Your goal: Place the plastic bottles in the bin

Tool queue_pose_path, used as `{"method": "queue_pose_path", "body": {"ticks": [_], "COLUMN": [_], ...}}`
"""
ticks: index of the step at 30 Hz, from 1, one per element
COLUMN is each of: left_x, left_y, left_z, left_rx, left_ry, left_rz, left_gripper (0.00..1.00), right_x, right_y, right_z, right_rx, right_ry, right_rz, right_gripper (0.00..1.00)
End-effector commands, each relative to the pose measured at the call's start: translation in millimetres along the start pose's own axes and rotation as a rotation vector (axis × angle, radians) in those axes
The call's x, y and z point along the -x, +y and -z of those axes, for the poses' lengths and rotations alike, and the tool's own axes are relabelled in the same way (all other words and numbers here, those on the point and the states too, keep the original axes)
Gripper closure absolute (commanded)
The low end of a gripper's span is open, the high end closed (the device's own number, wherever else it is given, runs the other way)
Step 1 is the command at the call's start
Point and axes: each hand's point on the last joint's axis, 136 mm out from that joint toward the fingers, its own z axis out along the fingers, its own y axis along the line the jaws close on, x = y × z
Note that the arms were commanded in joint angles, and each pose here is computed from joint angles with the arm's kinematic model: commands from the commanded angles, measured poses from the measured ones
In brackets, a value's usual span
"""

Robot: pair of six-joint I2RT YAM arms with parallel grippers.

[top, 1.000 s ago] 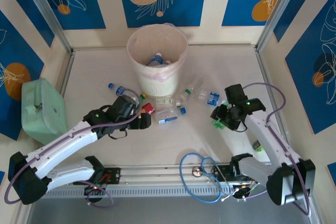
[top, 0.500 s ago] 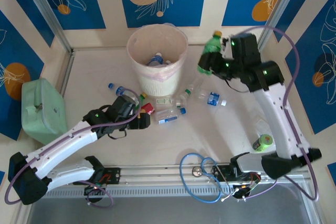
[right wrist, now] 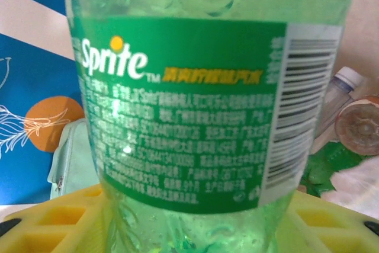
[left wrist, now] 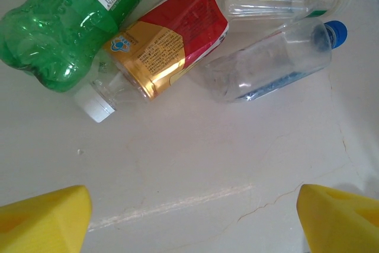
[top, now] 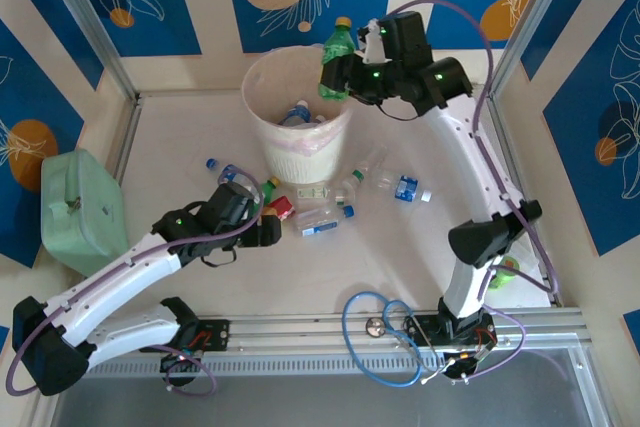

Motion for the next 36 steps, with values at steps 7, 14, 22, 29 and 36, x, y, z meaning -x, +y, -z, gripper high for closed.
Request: {"method": "queue_pose_path", "body": {"ticks": [7,14,22,29,36], "left_x": [3,3,22,60,105], "left_y": [11,27,56,81,103], "left_z": [5,6,21,28,5], "left_rx": [0.034,0.105,0.192,0.237,0.248], "left_ry": [-0.016,-0.018,-0.069,-0.155,-0.202], "left_rz": [0.022,0.056,0.185,0.360,0.541], "left_gripper": [0.10,0.09,0.08,0.07,0.08], "right_x": [0,3,-21,-88,-166], "right_y": [0,5,8,-18,-70], "right_z": [-12,-3,34,75,98], "right_rx": [0.008,0.011,-0.001,-0.051,-0.128], "right_ry": [0.024,0.003,-0.043,-0.062,-0.004], "right_rz": [0.001,0.016,0.046,0.054,-0.011], "right_gripper": [0.26,0.17,0.17,0.17,0.18]}}
